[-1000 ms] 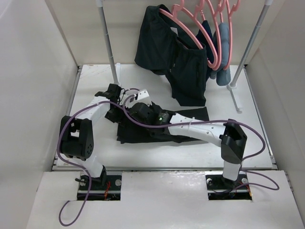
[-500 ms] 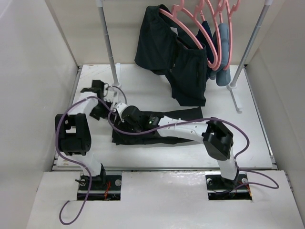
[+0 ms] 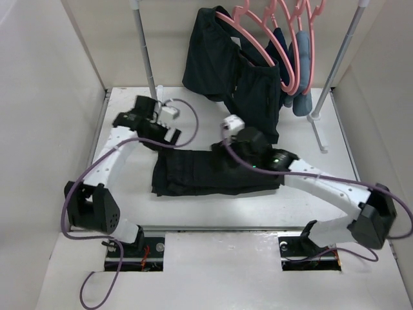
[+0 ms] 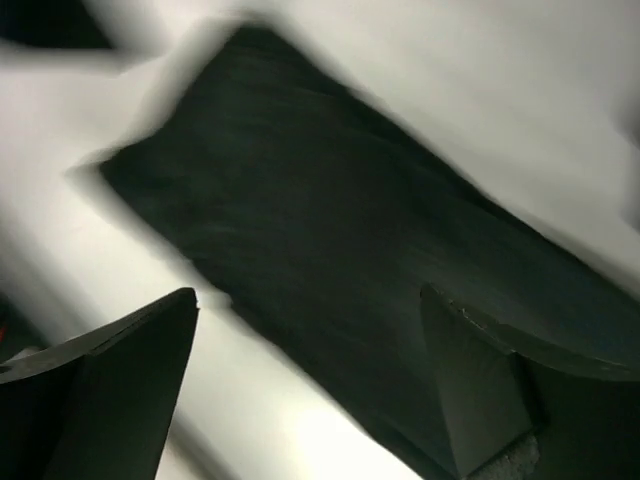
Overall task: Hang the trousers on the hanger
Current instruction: Fold the trousers at the center of the board.
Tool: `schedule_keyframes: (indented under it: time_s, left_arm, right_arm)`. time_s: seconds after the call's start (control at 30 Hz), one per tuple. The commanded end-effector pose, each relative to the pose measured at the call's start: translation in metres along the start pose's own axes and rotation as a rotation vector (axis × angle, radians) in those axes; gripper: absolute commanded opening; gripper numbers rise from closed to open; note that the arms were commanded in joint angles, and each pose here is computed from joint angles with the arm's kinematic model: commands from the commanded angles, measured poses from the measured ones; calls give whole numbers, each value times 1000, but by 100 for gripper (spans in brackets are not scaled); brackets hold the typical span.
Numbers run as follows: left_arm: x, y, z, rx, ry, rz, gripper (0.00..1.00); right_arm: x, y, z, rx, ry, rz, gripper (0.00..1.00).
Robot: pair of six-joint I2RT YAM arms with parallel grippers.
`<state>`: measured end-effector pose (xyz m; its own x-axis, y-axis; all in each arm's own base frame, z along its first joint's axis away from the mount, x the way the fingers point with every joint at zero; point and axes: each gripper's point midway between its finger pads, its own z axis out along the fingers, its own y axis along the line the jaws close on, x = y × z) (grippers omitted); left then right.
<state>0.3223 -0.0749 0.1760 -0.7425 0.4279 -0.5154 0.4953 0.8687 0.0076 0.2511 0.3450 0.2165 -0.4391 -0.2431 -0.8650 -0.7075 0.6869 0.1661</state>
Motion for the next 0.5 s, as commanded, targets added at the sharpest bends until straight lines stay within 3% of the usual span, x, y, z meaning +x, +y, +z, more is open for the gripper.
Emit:
schedule_keyframes:
  time_s: [0.0, 0.2, 0.33, 0.47]
  left_arm:
    - [62, -38, 40, 92, 261, -19, 96]
    - [71, -40, 77, 80, 347, -29, 96]
    - [66, -52, 98, 133, 353, -28, 96]
    - [76, -70, 107, 219, 380, -30, 62]
  right_arm:
    - [54, -68, -24, 214, 95, 269, 97]
    - [128, -146, -86, 513, 193, 469, 100]
    - [166, -186, -103, 656, 245, 573, 100]
    - [192, -195, -94, 621, 301, 658, 100]
